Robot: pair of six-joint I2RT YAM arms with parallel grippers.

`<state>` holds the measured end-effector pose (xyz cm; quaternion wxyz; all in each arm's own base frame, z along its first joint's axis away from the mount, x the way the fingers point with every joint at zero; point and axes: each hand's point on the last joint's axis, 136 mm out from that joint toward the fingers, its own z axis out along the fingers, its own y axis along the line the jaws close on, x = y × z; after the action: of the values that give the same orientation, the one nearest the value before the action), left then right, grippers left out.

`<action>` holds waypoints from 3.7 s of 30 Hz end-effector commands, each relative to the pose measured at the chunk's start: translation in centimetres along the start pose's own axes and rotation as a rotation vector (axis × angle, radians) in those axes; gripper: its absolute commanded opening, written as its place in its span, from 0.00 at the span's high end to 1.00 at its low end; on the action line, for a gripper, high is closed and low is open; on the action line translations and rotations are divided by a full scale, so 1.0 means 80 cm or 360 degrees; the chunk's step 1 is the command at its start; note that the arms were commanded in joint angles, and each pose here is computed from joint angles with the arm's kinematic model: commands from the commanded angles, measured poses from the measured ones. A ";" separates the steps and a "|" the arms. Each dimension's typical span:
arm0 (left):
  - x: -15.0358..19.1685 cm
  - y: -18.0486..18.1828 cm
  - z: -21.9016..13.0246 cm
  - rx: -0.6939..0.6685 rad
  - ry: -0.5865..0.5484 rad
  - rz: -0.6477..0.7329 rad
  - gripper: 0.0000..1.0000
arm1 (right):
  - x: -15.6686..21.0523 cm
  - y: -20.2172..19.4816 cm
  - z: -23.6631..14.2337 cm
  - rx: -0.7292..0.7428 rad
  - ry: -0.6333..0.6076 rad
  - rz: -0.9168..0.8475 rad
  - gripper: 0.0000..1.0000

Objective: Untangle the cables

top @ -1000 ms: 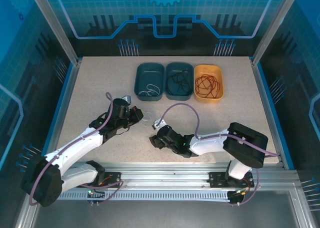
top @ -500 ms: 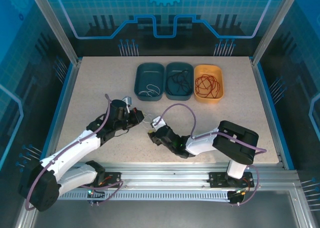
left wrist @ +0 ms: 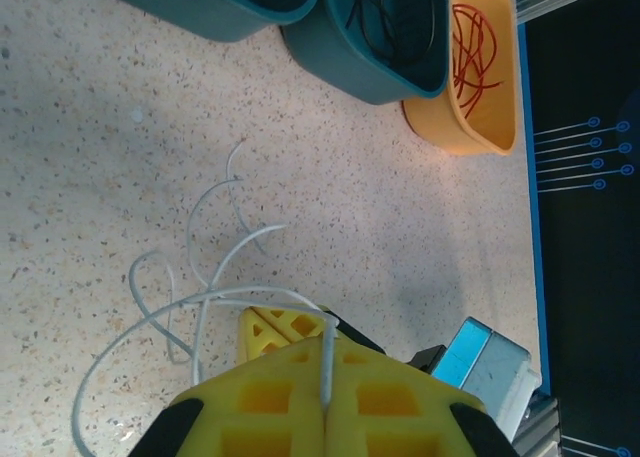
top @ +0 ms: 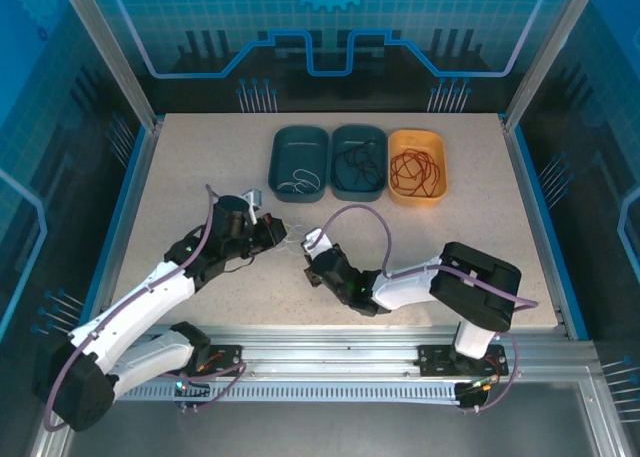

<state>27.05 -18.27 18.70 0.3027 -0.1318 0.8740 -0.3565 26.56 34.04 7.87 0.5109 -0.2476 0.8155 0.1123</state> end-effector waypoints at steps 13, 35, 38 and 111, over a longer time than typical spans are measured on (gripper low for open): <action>-0.059 -0.016 -0.049 -0.0094 -0.0298 0.0171 0.97 | 0.020 -0.075 -0.030 0.0257 0.0045 0.0175 1.00; -0.066 0.028 -0.059 -0.0201 -0.0352 0.0085 0.97 | 0.062 -0.187 -0.092 0.0602 0.0205 0.0507 1.00; -0.065 0.029 -0.058 -0.0208 -0.0348 0.0097 0.97 | 0.065 -0.194 -0.099 0.0604 0.0229 0.0533 0.97; -0.063 0.065 -0.020 -0.0313 -0.0327 -0.0015 0.97 | 0.048 0.101 -0.034 0.0161 0.1138 0.0154 0.64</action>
<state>29.49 -11.96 18.48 0.3716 -0.1834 0.8723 -0.2598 18.87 39.27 4.81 0.1973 -0.2156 0.9563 0.0073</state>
